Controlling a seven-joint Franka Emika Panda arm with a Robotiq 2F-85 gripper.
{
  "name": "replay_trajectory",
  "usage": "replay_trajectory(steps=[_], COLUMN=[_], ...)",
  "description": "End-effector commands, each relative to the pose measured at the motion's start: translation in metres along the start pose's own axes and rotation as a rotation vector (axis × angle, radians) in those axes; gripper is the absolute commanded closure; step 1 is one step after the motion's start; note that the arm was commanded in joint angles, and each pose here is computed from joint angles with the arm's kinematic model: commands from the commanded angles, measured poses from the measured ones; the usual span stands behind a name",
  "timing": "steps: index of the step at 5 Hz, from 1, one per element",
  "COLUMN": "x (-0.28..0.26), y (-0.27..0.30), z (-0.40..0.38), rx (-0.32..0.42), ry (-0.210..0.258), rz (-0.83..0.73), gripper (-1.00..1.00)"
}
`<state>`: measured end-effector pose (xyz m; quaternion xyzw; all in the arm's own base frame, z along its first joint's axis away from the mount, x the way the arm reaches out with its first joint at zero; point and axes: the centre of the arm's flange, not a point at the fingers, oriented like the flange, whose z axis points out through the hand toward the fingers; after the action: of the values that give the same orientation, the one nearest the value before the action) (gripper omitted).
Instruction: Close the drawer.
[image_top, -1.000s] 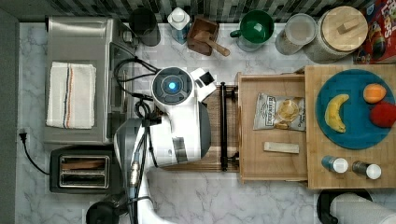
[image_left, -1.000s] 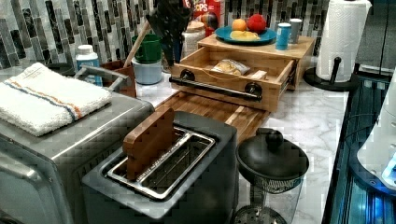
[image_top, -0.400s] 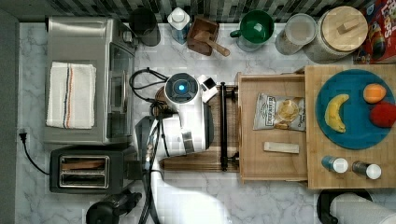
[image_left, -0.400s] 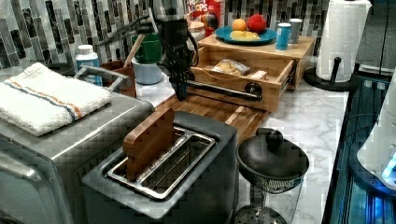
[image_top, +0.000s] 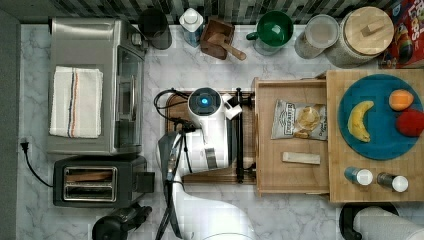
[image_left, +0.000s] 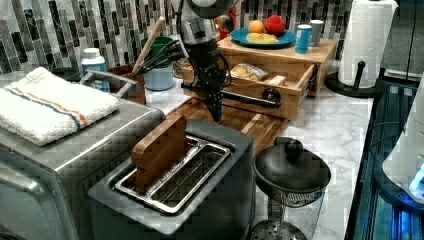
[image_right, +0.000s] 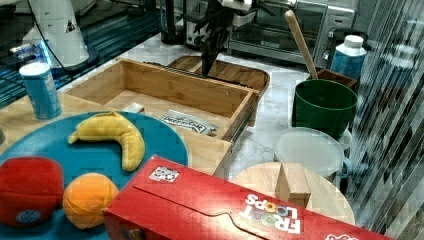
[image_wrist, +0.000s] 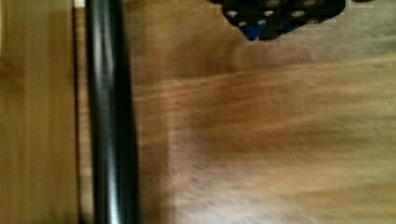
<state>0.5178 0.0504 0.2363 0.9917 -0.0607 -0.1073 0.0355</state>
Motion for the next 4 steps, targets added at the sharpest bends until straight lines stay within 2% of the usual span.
replay_trajectory(steps=[1,4], x=[0.024,0.032], y=[0.061,0.127], z=[-0.046,-0.034], rx=[-0.005,-0.02], ry=[0.173,0.176], rz=[-0.141,-0.2], gripper=[1.0,1.0])
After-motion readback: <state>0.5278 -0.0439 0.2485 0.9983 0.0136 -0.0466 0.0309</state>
